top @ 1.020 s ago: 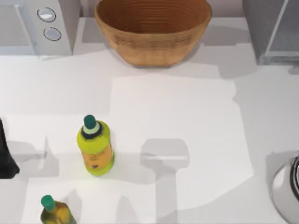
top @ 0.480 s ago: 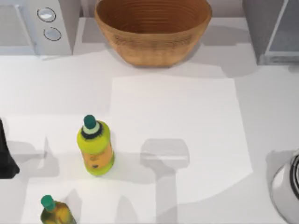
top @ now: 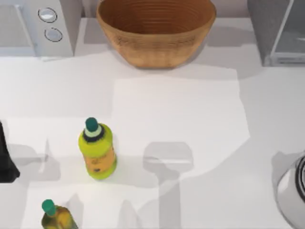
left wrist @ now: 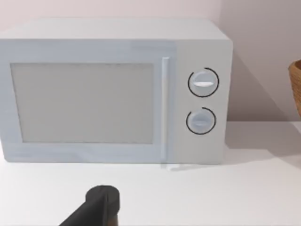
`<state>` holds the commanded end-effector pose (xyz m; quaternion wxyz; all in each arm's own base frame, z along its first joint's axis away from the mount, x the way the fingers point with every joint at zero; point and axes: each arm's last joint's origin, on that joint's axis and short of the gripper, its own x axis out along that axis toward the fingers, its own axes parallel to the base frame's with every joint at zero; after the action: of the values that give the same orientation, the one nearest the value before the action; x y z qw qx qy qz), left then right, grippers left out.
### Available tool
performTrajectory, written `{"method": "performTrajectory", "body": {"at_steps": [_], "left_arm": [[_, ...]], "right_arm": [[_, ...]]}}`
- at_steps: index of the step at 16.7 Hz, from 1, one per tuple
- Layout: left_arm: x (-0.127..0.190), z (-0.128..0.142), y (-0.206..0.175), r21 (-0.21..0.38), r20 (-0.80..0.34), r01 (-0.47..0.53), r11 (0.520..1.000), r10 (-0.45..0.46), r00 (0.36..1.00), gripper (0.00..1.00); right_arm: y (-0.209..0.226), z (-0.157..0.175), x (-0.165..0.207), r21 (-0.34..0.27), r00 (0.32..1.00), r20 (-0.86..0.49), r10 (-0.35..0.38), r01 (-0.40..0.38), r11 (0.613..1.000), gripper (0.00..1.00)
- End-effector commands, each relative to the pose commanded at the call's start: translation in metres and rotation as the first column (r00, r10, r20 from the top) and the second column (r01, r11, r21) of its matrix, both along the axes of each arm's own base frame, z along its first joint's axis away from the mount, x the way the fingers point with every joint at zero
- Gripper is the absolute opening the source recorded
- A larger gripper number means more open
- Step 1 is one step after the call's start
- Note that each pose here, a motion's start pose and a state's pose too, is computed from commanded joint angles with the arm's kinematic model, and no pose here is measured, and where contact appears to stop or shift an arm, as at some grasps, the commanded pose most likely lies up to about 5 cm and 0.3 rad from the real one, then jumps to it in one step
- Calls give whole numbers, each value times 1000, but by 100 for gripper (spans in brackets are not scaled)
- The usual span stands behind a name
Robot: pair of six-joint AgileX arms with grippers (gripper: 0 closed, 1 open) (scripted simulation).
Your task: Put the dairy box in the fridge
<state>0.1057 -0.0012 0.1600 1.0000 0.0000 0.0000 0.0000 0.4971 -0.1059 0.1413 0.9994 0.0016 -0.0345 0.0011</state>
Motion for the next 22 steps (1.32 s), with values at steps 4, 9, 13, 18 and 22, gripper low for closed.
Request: {"method": "performTrajectory", "body": {"at_steps": [4, 9, 13, 18, 22], "left_arm": [[0, 0, 0, 0, 0, 0, 1000, 0, 1000, 100], [0, 0, 0, 0, 0, 0, 1000, 0, 1000, 100], [0, 0, 0, 0, 0, 0, 1000, 0, 1000, 100], [0, 0, 0, 0, 0, 0, 1000, 0, 1000, 100], [0, 0, 0, 0, 0, 0, 1000, 0, 1000, 100]], "right_arm": [[3, 3, 23, 3, 1000, -18, -1, 1, 1000, 0], [3, 2, 24, 3, 1000, -20, -1, 1, 1000, 8], [3, 2, 24, 3, 1000, -20, -1, 1, 1000, 38], [3, 2, 24, 3, 1000, -20, -1, 1, 1000, 75], [3, 2, 24, 3, 1000, -20, -1, 1, 1000, 100]]}}
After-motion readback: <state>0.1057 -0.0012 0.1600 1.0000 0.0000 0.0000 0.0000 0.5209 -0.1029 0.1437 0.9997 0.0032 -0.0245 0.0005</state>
